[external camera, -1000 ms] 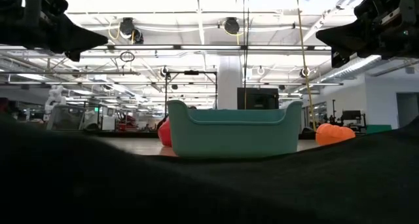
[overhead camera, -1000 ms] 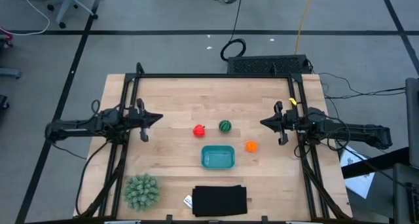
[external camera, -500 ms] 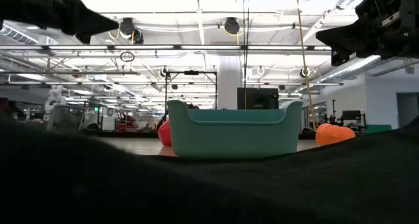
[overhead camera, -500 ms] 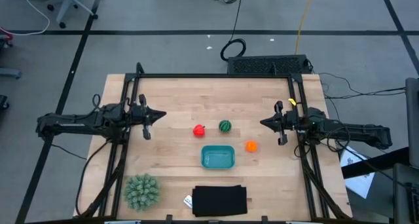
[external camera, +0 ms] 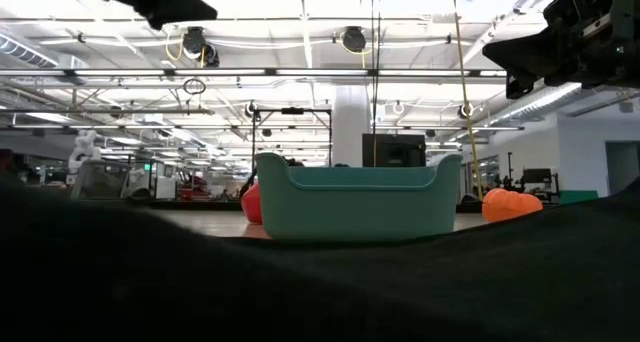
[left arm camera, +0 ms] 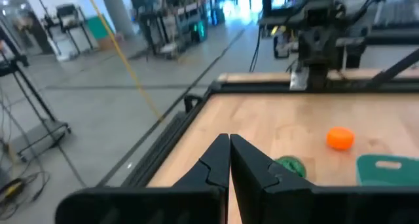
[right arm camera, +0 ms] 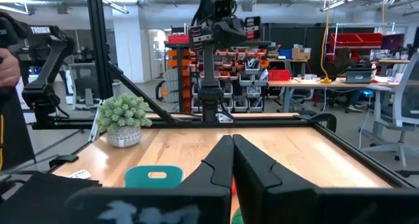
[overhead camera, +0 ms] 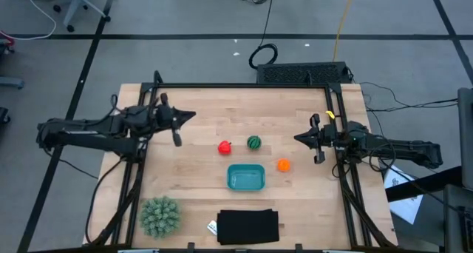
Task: Pick and placing Produce into tupperware
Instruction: Put the red apple into the blue bin
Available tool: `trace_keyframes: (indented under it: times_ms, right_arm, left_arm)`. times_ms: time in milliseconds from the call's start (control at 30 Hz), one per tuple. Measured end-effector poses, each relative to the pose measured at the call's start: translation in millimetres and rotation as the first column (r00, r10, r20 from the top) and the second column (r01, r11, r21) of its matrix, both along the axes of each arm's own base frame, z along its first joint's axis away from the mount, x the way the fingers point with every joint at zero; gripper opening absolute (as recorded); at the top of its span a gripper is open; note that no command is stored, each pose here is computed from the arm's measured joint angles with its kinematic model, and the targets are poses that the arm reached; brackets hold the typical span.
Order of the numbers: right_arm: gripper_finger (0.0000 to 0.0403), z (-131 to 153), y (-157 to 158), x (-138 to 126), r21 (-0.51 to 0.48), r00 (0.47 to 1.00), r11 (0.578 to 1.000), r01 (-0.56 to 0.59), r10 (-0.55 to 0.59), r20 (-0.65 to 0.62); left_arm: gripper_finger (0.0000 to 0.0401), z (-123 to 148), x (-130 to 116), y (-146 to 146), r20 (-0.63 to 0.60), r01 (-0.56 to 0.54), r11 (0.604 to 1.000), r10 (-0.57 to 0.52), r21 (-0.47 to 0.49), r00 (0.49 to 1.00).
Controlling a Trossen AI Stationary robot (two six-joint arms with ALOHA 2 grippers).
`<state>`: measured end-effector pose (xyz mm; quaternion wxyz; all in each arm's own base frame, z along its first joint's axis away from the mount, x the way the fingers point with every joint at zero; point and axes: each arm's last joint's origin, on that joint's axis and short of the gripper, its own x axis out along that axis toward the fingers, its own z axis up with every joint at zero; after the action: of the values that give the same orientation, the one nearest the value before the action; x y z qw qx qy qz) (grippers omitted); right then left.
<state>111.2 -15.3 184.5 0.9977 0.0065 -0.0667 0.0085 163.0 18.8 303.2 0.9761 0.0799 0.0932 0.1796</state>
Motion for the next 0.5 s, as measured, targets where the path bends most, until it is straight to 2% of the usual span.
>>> trace_keyframes:
  times_ms: [300,500]
  right_arm:
    - [0.0,-2.0,-0.1,0.3,0.031,1.0,1.0,-0.002,0.003,-0.021]
    - [0.0,-2.3,-0.1,0.3,0.032,1.0,0.999,-0.002,0.003,-0.024]
  left_arm:
    - [0.0017,25.3,30.8,15.3,-0.222,-0.084,0.994,0.066,-0.072,0.973]
    - [0.0017,29.7,55.6,25.8,-0.381,-0.019,0.993,-0.026,-0.114,0.924]
